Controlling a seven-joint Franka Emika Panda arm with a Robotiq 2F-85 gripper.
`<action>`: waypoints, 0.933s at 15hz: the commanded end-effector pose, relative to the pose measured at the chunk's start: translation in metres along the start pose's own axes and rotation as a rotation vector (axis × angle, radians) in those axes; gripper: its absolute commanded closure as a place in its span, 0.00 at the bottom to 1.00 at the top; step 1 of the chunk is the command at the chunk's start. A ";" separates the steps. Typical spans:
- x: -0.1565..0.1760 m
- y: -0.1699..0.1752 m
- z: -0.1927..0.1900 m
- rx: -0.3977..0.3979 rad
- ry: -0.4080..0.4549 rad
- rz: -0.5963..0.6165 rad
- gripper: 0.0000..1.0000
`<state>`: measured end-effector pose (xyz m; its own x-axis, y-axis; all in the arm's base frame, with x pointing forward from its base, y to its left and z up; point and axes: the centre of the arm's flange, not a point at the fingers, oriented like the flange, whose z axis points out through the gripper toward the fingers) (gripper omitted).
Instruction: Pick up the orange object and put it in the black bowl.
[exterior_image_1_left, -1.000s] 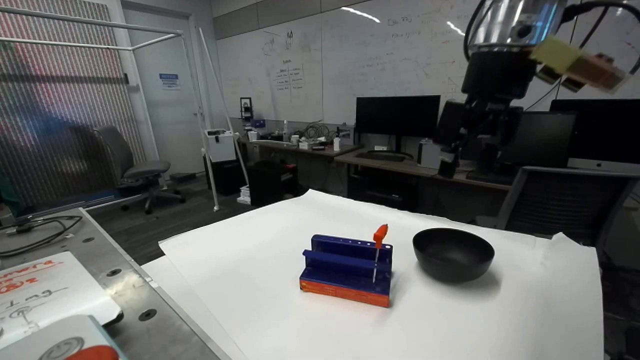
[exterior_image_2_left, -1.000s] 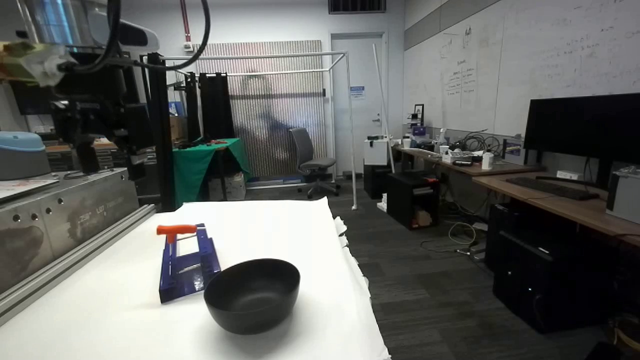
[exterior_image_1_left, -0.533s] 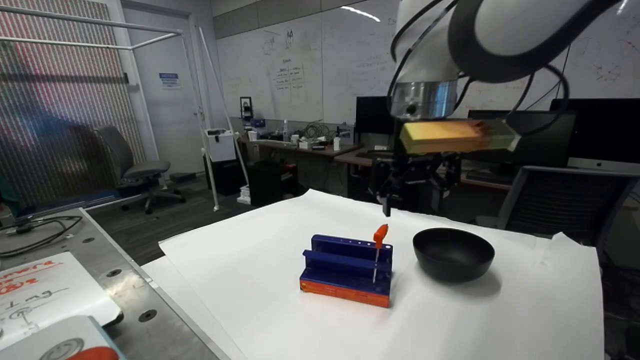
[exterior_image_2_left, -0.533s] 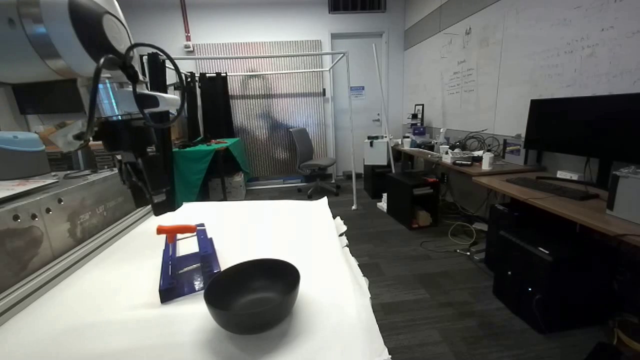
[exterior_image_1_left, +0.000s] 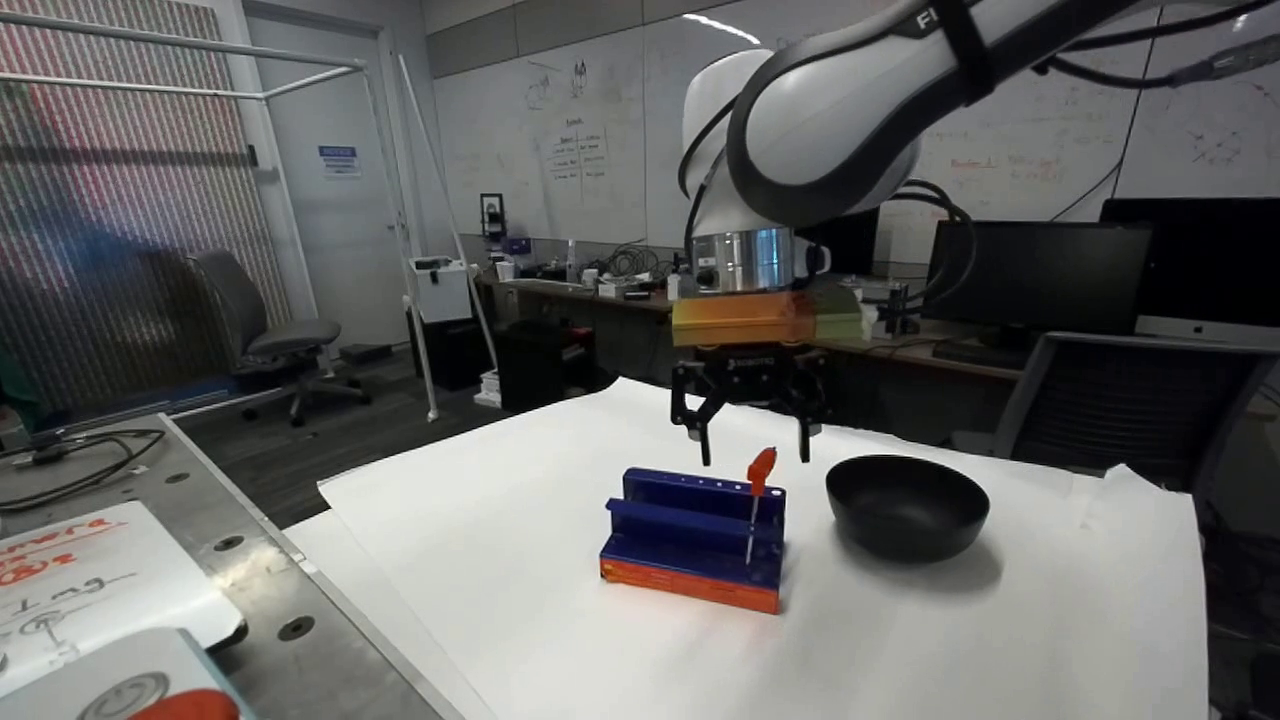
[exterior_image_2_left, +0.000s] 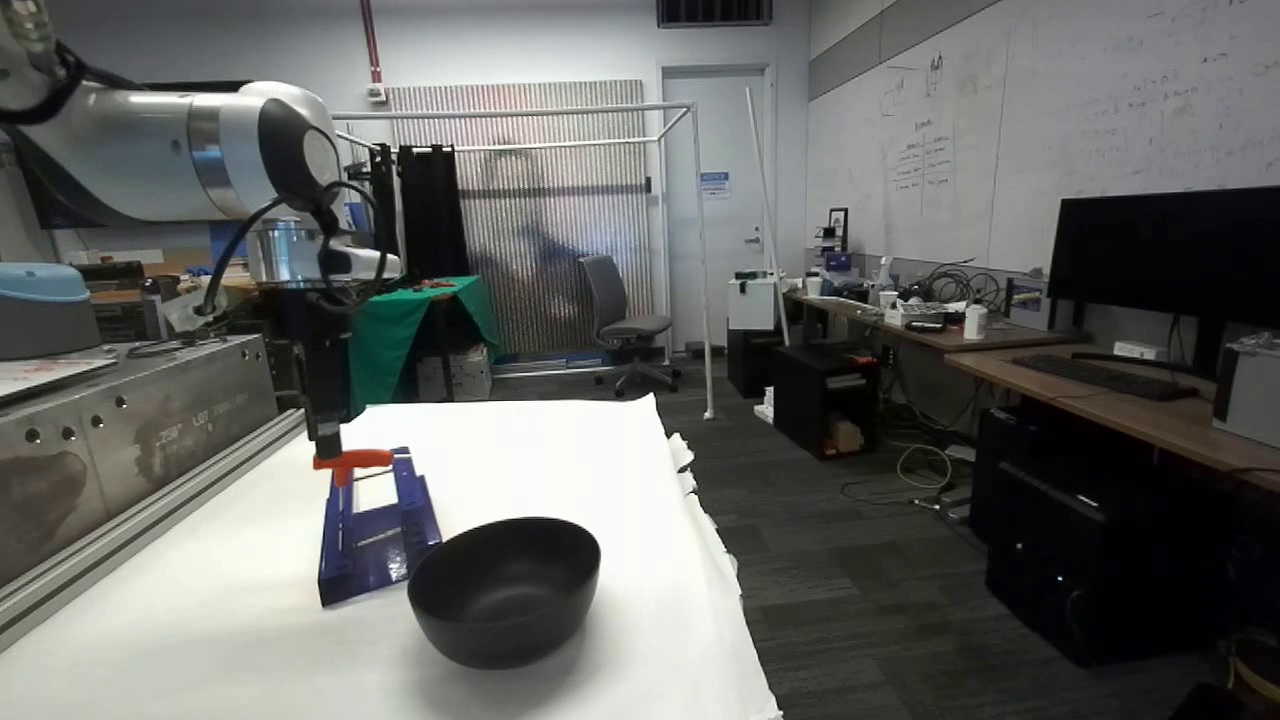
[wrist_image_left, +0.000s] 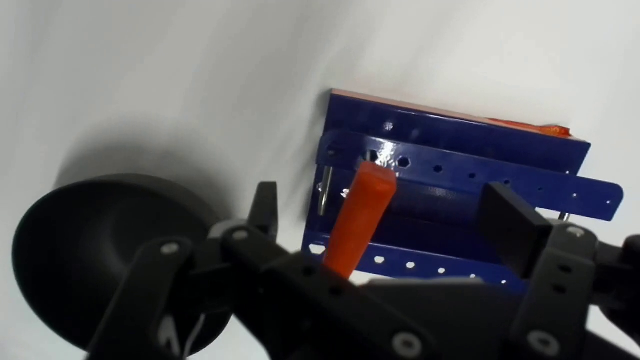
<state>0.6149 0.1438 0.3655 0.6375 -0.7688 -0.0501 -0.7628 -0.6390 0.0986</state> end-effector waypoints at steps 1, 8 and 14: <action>0.013 -0.025 -0.007 0.010 -0.034 0.056 0.26; 0.024 -0.038 -0.008 -0.001 -0.030 0.067 0.80; 0.020 -0.026 -0.001 -0.003 -0.046 0.075 0.94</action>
<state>0.6505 0.1449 0.3637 0.5925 -0.8021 -0.0751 -0.7948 -0.5972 0.1081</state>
